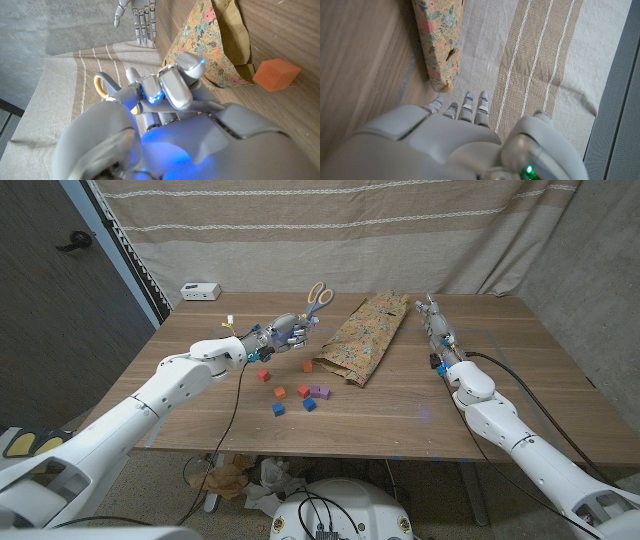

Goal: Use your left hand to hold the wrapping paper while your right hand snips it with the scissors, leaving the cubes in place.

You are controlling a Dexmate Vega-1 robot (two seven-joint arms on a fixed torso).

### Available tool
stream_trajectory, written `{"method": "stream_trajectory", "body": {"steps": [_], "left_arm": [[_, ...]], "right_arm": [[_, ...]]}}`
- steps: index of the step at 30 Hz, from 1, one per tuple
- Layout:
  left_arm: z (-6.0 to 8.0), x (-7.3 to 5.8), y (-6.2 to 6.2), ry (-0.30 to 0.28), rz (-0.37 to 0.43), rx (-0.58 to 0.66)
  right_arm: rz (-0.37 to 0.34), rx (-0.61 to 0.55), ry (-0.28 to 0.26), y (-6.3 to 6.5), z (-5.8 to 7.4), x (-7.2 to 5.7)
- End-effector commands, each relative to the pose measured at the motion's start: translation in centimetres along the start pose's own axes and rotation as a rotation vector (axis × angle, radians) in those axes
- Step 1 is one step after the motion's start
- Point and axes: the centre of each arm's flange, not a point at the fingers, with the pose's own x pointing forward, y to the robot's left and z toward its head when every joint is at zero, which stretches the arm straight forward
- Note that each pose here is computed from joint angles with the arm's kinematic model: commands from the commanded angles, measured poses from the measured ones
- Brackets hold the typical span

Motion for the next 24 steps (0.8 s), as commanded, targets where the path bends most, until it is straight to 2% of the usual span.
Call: {"method": "stream_trajectory", "body": {"steps": [1, 10, 24], "left_arm": [[0.4, 1.5, -0.6, 0.047, -0.052, 0.021], [0.0, 1.8, -0.1, 0.100, -0.032, 0.046], [0.8, 3.1, -0.1, 0.097, -0.061, 0.073]], "right_arm": [[0.039, -0.031, -0.060, 0.0, 1.8, -0.3], [0.070, -0.047, -0.077, 0.1, 2.4, -0.2], [0.103, -0.115, -0.134, -0.3, 5.0, 0.0]]}}
